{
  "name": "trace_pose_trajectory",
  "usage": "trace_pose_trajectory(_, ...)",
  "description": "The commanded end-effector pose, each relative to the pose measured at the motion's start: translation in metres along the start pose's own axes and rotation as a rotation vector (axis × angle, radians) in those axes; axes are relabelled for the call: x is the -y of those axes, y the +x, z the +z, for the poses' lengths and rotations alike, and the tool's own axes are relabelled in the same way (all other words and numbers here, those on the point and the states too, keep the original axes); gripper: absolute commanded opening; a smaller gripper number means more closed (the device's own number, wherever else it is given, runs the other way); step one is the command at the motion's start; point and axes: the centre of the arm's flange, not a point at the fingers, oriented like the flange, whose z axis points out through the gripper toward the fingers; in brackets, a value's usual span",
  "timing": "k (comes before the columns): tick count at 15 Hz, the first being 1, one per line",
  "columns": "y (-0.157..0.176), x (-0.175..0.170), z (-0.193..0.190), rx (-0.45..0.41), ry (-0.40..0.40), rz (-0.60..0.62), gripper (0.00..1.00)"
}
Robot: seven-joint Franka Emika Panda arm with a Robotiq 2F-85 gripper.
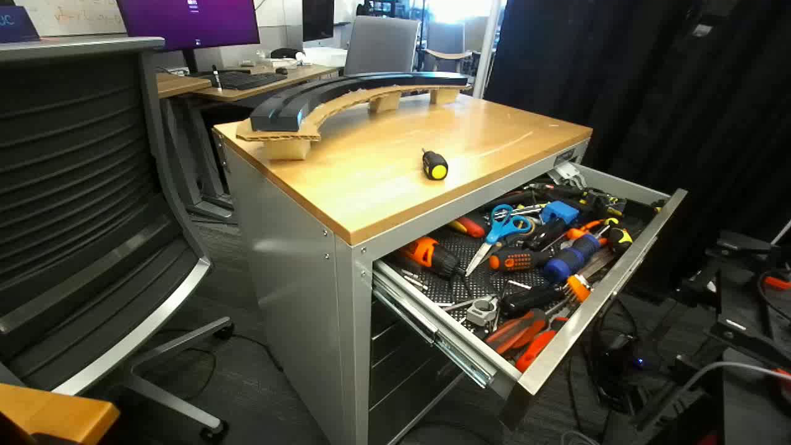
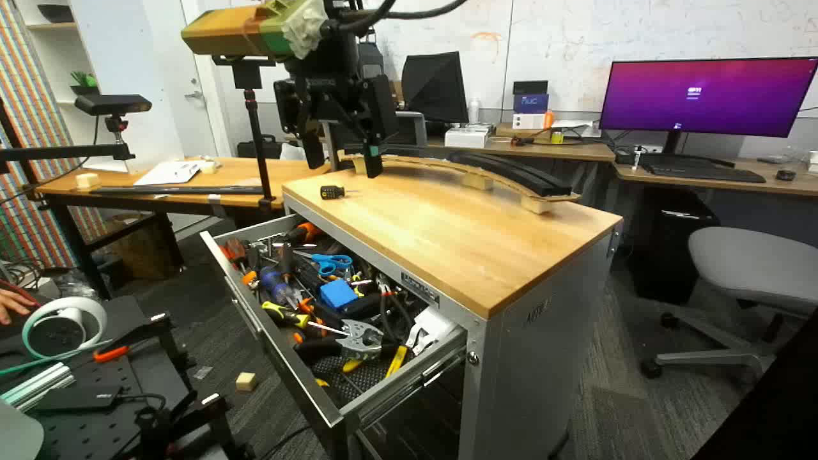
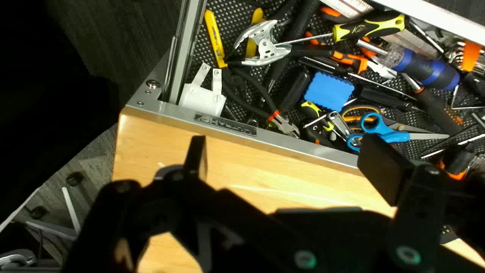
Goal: Put the screwdriver in the open drawer then close the drawer
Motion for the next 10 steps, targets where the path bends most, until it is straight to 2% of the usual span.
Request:
trace_pose_trajectory(1,0.001,-0.001,-0.001,-0.003,-0.002,0.0,1.0)
trace_pose_trajectory(5,0.009,-0.007,0.0,-0.001,0.004,0.001,1.0)
trace_pose_trajectory(8,0.058,0.008,0.012,0.044,-0.008,-0.017,1.0)
trace_pose_trajectory(10,0.097,0.038,0.025,0.096,-0.038,-0.054,1.0)
